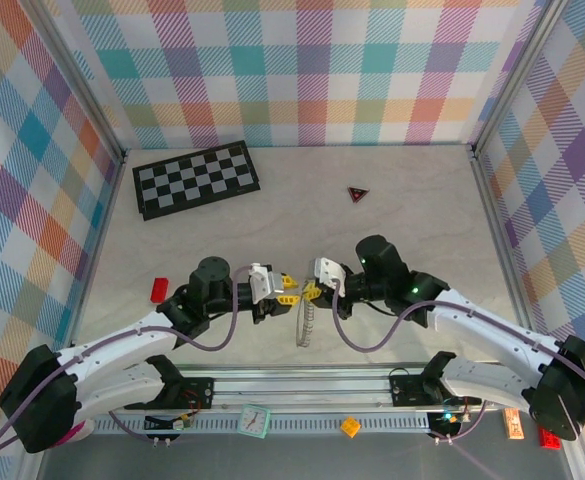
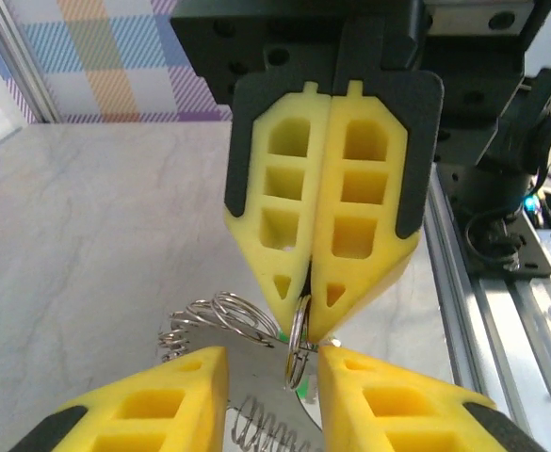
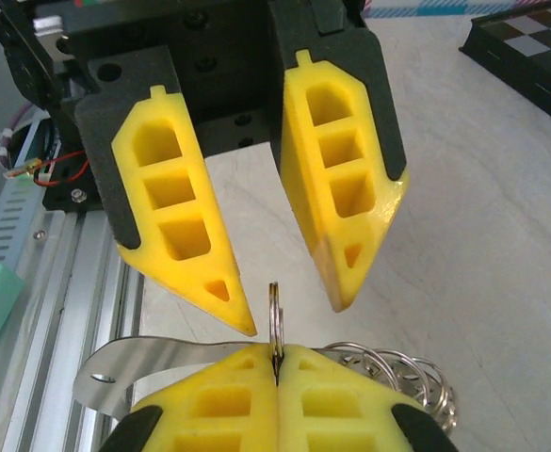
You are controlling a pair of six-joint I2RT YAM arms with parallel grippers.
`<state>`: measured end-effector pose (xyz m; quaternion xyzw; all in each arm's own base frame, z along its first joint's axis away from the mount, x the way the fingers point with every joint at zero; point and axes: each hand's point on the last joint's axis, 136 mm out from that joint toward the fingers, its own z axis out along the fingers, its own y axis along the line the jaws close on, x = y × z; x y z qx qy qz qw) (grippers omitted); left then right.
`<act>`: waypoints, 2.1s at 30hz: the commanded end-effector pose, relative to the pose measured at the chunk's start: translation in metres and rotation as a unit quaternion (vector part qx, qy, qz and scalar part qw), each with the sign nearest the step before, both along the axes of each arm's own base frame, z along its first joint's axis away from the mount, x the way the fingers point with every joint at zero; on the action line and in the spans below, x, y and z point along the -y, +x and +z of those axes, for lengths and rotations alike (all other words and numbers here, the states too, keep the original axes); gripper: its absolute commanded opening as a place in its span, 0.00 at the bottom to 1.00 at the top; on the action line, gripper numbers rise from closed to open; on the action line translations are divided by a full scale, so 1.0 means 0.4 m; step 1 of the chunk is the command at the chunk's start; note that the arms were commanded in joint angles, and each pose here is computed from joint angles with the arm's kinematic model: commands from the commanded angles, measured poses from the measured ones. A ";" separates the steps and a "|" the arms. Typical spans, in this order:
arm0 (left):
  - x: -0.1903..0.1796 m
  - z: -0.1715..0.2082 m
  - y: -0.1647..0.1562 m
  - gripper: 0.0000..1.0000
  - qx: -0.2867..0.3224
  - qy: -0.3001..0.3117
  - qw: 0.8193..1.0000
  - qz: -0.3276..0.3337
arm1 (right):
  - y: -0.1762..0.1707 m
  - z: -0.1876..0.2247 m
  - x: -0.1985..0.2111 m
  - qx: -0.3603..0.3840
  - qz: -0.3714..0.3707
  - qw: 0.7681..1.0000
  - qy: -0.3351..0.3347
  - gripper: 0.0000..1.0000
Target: Put the keys on the keyring
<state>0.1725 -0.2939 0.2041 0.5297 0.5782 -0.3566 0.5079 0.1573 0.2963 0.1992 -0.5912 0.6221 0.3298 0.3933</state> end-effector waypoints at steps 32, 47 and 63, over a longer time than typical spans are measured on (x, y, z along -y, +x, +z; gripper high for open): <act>0.008 0.037 -0.022 0.00 0.030 -0.031 0.999 -0.031 | 0.001 0.013 0.015 -0.039 -0.050 0.997 0.036 0.34; 0.001 0.032 -0.022 0.00 0.026 -0.039 0.999 -0.021 | -0.005 0.002 -0.003 -0.065 -0.035 0.997 0.036 0.21; 0.005 0.065 -0.034 0.00 0.037 -0.062 0.997 -0.036 | 0.013 -0.046 -0.002 -0.086 -0.054 0.995 -0.006 0.00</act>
